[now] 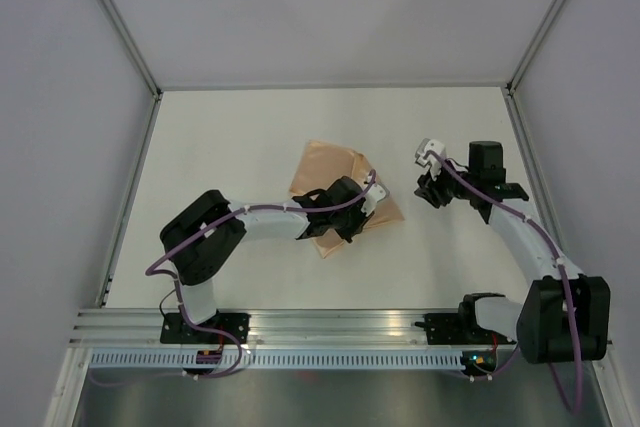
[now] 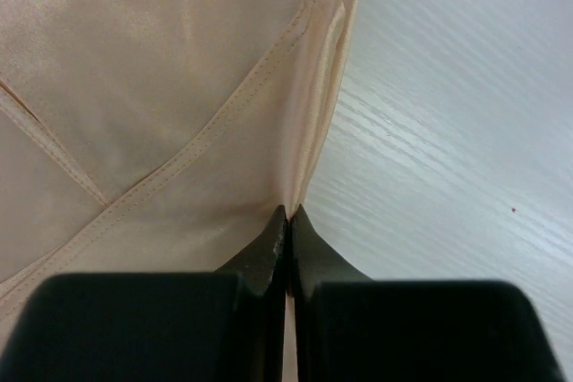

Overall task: Fold the napkin, place the utensils inside, and roll it up
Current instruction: Roll the napkin at the center of the board.

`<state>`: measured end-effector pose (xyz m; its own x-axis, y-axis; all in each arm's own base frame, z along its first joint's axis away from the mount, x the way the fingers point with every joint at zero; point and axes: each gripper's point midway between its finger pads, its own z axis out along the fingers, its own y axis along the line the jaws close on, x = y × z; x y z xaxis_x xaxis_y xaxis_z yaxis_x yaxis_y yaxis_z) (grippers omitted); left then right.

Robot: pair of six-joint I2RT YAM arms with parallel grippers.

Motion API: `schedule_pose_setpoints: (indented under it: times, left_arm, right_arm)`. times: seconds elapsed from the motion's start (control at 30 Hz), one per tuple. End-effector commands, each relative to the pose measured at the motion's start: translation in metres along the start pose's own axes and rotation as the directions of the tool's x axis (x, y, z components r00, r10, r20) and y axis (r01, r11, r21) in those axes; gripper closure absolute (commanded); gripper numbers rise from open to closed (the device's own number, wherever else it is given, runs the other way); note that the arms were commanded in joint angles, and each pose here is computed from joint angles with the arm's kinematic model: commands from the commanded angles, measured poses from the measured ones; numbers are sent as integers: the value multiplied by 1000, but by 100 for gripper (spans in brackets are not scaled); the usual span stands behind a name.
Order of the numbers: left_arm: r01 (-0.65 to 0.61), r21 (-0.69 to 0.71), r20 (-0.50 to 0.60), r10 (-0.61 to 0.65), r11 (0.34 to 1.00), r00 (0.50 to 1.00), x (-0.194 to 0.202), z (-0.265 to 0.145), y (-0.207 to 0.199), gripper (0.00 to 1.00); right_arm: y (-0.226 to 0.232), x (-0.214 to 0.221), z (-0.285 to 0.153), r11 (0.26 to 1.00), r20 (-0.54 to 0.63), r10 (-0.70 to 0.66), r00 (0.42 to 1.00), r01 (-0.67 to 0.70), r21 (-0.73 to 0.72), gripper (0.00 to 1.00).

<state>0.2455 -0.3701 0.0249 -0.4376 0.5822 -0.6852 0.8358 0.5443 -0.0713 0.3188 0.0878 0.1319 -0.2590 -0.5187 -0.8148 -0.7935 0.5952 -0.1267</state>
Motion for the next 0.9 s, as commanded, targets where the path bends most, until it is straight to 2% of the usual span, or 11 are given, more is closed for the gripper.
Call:
schedule_pose_setpoints:
  times: [0.0, 0.2, 0.3, 0.4, 0.43, 0.57, 0.63, 0.87]
  left_arm:
    - [83, 116, -271, -49, 990, 961, 87, -6, -31, 98]
    - [88, 125, -295, -47, 988, 954, 91, -4, -32, 98]
    - [90, 118, -298, -51, 989, 953, 92, -3, -31, 96]
    - [86, 113, -280, -51, 990, 959, 86, -4, -30, 81]
    - [83, 109, -272, -50, 991, 961, 83, -5, -30, 71]
    - [69, 105, -234, -43, 992, 971, 70, -10, -28, 54]
    - [63, 100, -208, -41, 993, 977, 61, -13, -27, 48]
    - [83, 69, -59, -79, 994, 995, 19, -26, -20, 37]
  right_arm:
    - [24, -24, 0, 971, 122, -232, 965, 237, -27, 52]
    - [64, -13, 10, 924, 147, -377, 915, 383, -13, 46]
    - [79, -11, 14, 916, 156, -392, 907, 401, -29, 45]
    - [79, -11, 16, 922, 145, -375, 916, 385, -42, 46]
    - [79, -11, 16, 926, 141, -366, 920, 375, -45, 46]
    - [76, -13, 17, 932, 133, -352, 927, 360, -47, 46]
    - [76, -16, 16, 934, 134, -344, 929, 353, -50, 47]
    - [73, -31, 13, 943, 148, -317, 937, 328, -56, 47]
